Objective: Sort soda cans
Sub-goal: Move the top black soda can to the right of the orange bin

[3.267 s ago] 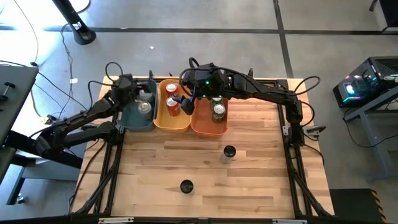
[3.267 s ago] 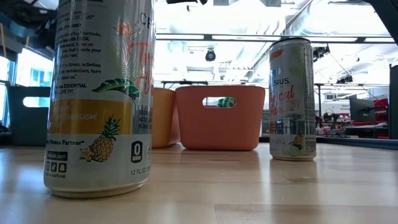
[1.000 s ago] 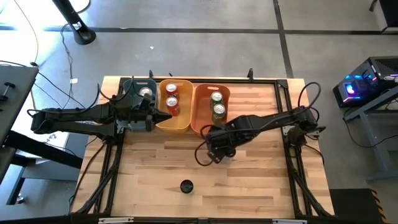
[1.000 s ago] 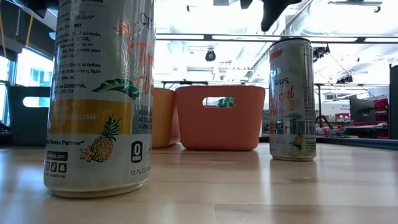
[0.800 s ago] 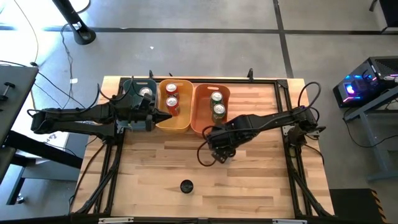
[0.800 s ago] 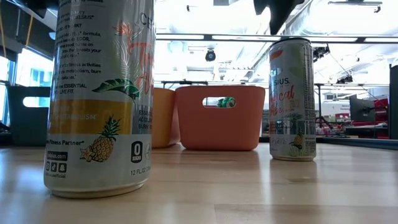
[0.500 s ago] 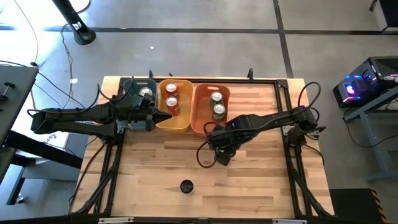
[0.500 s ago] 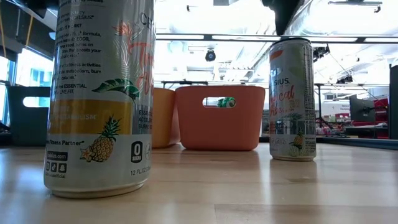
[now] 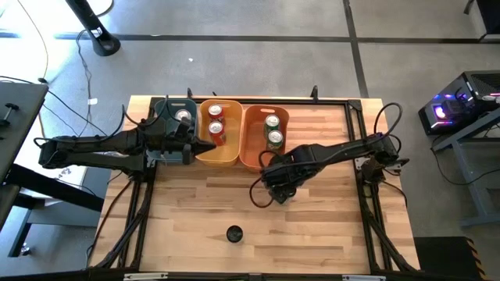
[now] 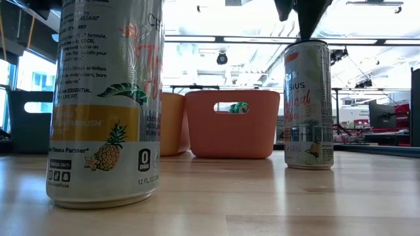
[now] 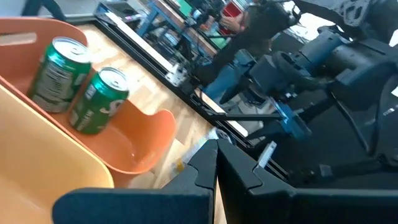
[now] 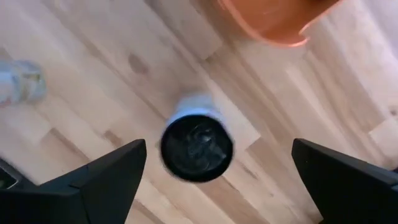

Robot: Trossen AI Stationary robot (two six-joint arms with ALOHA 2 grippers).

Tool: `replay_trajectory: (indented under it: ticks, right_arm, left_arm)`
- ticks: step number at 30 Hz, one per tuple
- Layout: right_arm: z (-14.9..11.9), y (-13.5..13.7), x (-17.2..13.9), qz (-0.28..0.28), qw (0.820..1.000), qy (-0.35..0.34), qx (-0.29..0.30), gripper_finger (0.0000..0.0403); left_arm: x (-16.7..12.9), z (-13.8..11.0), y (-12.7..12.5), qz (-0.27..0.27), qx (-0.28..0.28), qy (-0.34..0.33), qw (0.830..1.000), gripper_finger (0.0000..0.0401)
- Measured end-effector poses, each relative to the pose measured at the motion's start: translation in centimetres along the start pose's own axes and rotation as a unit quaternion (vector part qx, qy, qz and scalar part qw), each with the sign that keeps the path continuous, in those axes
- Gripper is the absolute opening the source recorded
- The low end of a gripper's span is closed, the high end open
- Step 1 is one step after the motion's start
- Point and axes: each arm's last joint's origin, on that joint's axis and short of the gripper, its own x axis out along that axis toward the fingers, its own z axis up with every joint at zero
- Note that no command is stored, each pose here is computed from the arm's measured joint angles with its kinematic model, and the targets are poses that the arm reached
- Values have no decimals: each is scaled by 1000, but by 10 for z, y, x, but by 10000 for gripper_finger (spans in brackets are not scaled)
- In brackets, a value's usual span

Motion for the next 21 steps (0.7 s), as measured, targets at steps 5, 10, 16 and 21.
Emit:
replay_trajectory:
  ticks: [5, 10, 16, 21]
  right_arm:
    - [-3, 3, 25, -18, 999, 40, -3, 398]
    - [-4, 1, 39, -23, 998, 58, 11, 398]
    - [3, 11, 41, 31, 999, 30, 16, 398]
    - [0, 7, 42, 3, 999, 43, 26, 398]
  left_arm:
    - [0, 0, 0, -6, -8, 6, 1000, 0]
    - [0, 0, 0, -6, -8, 6, 1000, 0]
    - [0, -1, 0, -6, -8, 7, 1000, 0]
    - [0, -1, 0, -6, -8, 7, 1000, 0]
